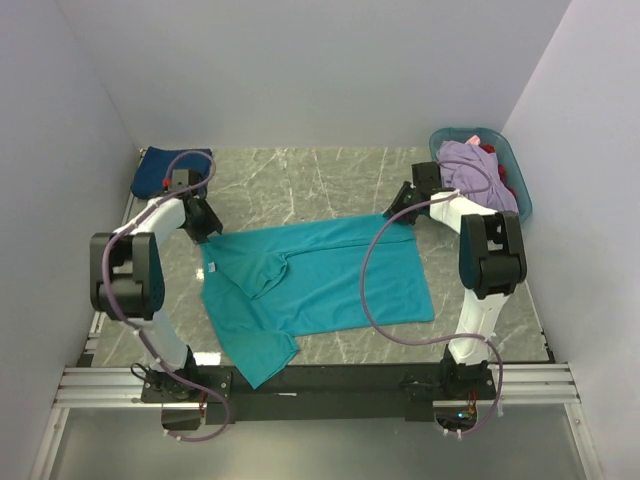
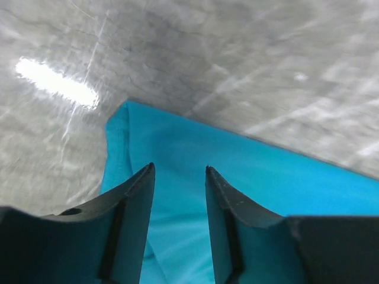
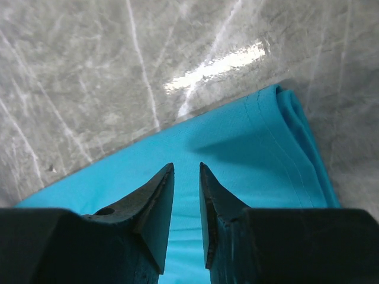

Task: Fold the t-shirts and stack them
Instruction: Fold the tshirt

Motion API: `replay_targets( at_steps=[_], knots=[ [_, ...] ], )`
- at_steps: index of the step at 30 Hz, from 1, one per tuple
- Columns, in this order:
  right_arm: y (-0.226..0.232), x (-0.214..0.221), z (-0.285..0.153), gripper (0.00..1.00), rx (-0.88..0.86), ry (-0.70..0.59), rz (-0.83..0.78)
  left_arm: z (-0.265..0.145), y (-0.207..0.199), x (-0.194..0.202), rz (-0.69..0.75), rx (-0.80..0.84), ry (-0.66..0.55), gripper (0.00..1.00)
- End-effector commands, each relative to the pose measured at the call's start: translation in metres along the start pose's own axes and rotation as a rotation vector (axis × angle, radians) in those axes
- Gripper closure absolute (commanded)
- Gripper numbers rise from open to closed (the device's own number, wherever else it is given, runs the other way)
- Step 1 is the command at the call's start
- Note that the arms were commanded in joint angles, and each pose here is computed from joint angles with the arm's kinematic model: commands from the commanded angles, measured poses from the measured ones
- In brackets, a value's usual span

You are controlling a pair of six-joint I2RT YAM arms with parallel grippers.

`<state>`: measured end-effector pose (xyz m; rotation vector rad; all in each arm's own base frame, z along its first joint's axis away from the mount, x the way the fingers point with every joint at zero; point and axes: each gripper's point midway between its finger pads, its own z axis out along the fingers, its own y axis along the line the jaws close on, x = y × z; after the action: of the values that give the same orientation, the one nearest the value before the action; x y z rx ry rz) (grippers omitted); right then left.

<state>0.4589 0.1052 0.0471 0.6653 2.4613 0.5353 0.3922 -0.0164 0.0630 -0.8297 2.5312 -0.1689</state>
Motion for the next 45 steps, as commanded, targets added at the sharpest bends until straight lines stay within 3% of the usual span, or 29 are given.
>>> replay_targets(
  at_steps=[1,11,26,32,41,45],
  knots=[
    [0.012,-0.009,0.006,0.69,-0.039,-0.003,0.002,0.022,0.002,0.004,-0.012,-0.028,0.024,0.55],
    [-0.011,-0.016,0.024,0.68,0.026,0.028,0.104,0.065,0.003,0.001,-0.009,-0.099,0.09,0.57],
    [0.015,-0.073,0.039,0.68,0.02,-0.029,-0.011,0.1,-0.023,-0.024,-0.005,-0.087,0.123,0.5],
    [0.021,-0.087,-0.012,0.67,0.105,-0.118,-0.128,0.068,-0.029,-0.048,0.001,-0.078,0.03,0.37],
    [-0.012,-0.029,-0.034,0.67,0.328,-0.027,-0.245,-0.019,-0.034,-0.082,0.029,-0.026,-0.153,0.13],
    [-0.018,-0.014,-0.027,0.67,0.348,0.02,-0.254,-0.046,-0.026,-0.078,0.04,-0.017,-0.201,0.12]
  ],
)
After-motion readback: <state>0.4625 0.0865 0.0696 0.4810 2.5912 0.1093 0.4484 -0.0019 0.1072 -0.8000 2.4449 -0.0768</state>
